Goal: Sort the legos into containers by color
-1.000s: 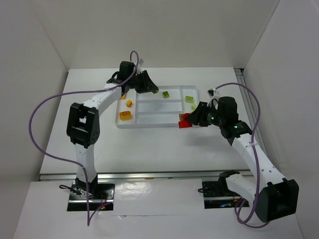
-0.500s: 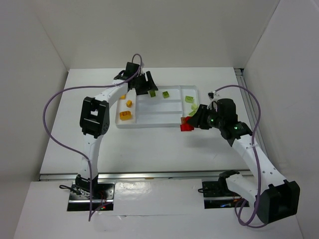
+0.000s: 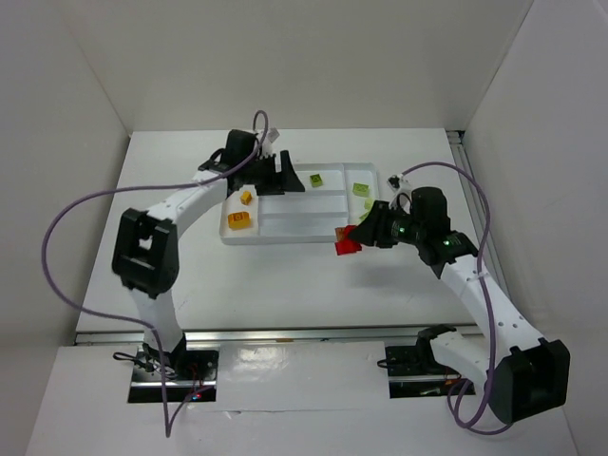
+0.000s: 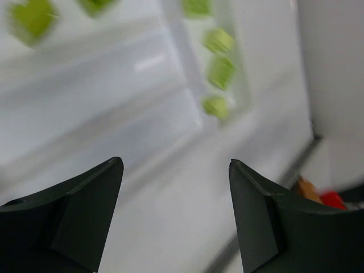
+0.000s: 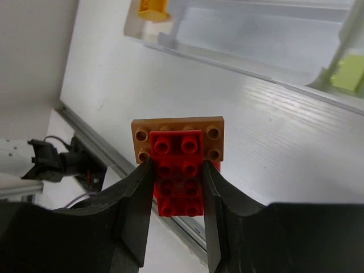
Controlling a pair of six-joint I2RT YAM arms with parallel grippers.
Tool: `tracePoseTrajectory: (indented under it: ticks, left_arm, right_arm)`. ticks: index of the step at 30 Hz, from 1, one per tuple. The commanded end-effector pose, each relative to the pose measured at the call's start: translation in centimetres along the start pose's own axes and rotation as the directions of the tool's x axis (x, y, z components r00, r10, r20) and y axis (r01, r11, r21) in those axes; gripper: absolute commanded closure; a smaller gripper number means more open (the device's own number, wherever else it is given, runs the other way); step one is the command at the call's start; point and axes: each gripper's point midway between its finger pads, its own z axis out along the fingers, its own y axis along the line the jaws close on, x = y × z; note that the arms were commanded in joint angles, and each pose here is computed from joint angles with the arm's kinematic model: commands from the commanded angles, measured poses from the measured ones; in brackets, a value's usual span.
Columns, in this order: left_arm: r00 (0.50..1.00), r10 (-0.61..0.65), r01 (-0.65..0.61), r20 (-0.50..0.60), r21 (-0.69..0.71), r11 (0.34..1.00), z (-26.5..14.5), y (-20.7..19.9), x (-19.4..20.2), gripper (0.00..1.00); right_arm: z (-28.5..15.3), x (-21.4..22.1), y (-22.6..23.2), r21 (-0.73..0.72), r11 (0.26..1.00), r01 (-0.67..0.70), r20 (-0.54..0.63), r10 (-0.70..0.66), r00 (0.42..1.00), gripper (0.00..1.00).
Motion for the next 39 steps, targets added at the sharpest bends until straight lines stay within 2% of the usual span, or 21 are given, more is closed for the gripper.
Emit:
tracePoseTrajectory:
  ticks: [1, 2, 6, 8, 11, 16, 19, 20, 21, 22, 23, 24, 25, 28, 30, 32, 34, 39]
  left_arm:
    - [0.984, 0.173, -0.176, 0.04, 0.36, 0.916, -5.3, -8.2, 2.1, 0.14]
    - [0.983, 0.185, -0.17, 0.005, 0.43, 0.887, -6.4, -9.2, 3.4, 0.14]
    - [0.966, 0.258, -0.197, -0.01, 0.618, 0.761, -10.0, -12.7, 7.6, 0.18]
    - [0.956, 0.292, -0.196, -0.032, 0.669, 0.717, -10.7, -13.3, 10.3, 0.14]
    - [0.943, 0.332, -0.236, -0.002, 0.698, 0.676, -12.0, -14.4, 11.2, 0.1]
    - [0.949, 0.316, -0.219, -0.018, 0.682, 0.698, -12.3, -14.0, 11.9, 0.09]
    - [0.95, 0.31, -0.248, 0.028, 0.669, 0.701, -12.7, -14.6, 10.9, 0.19]
    - [0.952, 0.306, -0.245, 0.023, 0.655, 0.715, -12.5, -14.3, 11.0, 0.22]
    - [0.954, 0.298, -0.223, -0.015, 0.627, 0.747, -12.6, -14.0, 11.0, 0.24]
    - [0.94, 0.34, -0.296, 0.022, 0.549, 0.781, -12.0, -12.9, 10.3, 0.24]
    - [0.94, 0.34, -0.302, 0.011, 0.489, 0.818, -11.8, -11.7, 9.9, 0.24]
    - [0.942, 0.337, -0.303, 0.003, 0.446, 0.842, -11.8, -10.6, 9.5, 0.24]
    - [0.942, 0.335, -0.303, 0.0, 0.426, 0.853, -12.0, -10.0, 9.4, 0.23]
    - [0.968, 0.245, -0.192, -0.06, 0.452, 0.871, -12.0, -9.8, 10.6, 0.12]
    - [0.971, 0.212, -0.137, -0.112, 0.465, 0.875, -10.5, -9.8, 11.7, 0.11]
    - [0.97, 0.183, -0.088, -0.16, 0.47, 0.878, -9.7, -10.3, 12.8, 0.11]
    - [0.972, 0.169, -0.073, -0.161, 0.479, 0.875, -9.3, -10.6, 13.0, 0.13]
    - [0.969, 0.103, 0.004, -0.225, 0.429, 0.903, -7.4, -9.9, 14.1, 0.16]
  right_arm:
    - [-0.2, -0.3, 3.4, -0.192, 0.979, 0.067, 0.01, -0.066, 0.998, 0.81]
    - [-0.2, -0.2, 3.7, -0.214, 0.975, 0.053, 0.004, -0.053, 0.999, 0.81]
    - [-0.4, -0.9, 5.6, -0.312, 0.949, 0.056, 0.016, -0.053, 0.998, 0.81]
    - [-0.6, -1.5, 7.1, -0.385, 0.922, 0.049, 0.029, -0.041, 0.999, 0.81]
    - [-0.6, -1.7, 8.0, -0.451, 0.891, 0.05, 0.037, -0.038, 0.999, 0.81]
    - [-0.1, -1.5, 7.4, -0.431, 0.902, 0.041, 0.019, -0.037, 0.999, 0.81]
    - [0.4, -0.9, 6.5, -0.367, 0.928, 0.054, 0.0, -0.058, 0.998, 0.81]
    - [1.0, -0.9, 5.7, -0.311, 0.949, 0.053, 0.003, -0.055, 0.998, 0.81]
    - [1.4, 0.0, 4.3, -0.242, 0.97, 0.016, -0.042, -0.027, 0.999, 0.81]
    - [1.7, 0.0, 3.9, -0.201, 0.979, 0.046, -0.044, -0.056, 0.997, 0.81]
    - [1.8, 0.5, 3.9, -0.165, 0.984, 0.061, -0.06, -0.072, 0.996, 0.81]
    - [2.4, 0.8, 2.3, -0.071, 0.995, 0.064, -0.061, -0.068, 0.996, 0.81]
    - [2.4, 1.2, 2.0, -0.037, 0.997, 0.073, -0.075, -0.075, 0.994, 0.81]
    - [2.9, 1.9, 1.6, 0.028, 0.995, 0.099, -0.08, -0.096, 0.992, 0.81]
    - [3.2, 2.8, 1.4, 0.057, 0.991, 0.123, -0.104, -0.117, 0.988, 0.81]
    - [3.4, 2.2, 1.2, 0.111, 0.983, 0.144, -0.087, -0.135, 0.987, 0.81]
    - [3.5, 2.3, 1.3, 0.143, 0.975, 0.167, -0.081, -0.157, 0.984, 0.81]
    - [4.0, 2.5, 1.4, 0.157, 0.973, 0.172, -0.087, -0.16, 0.983, 0.81]
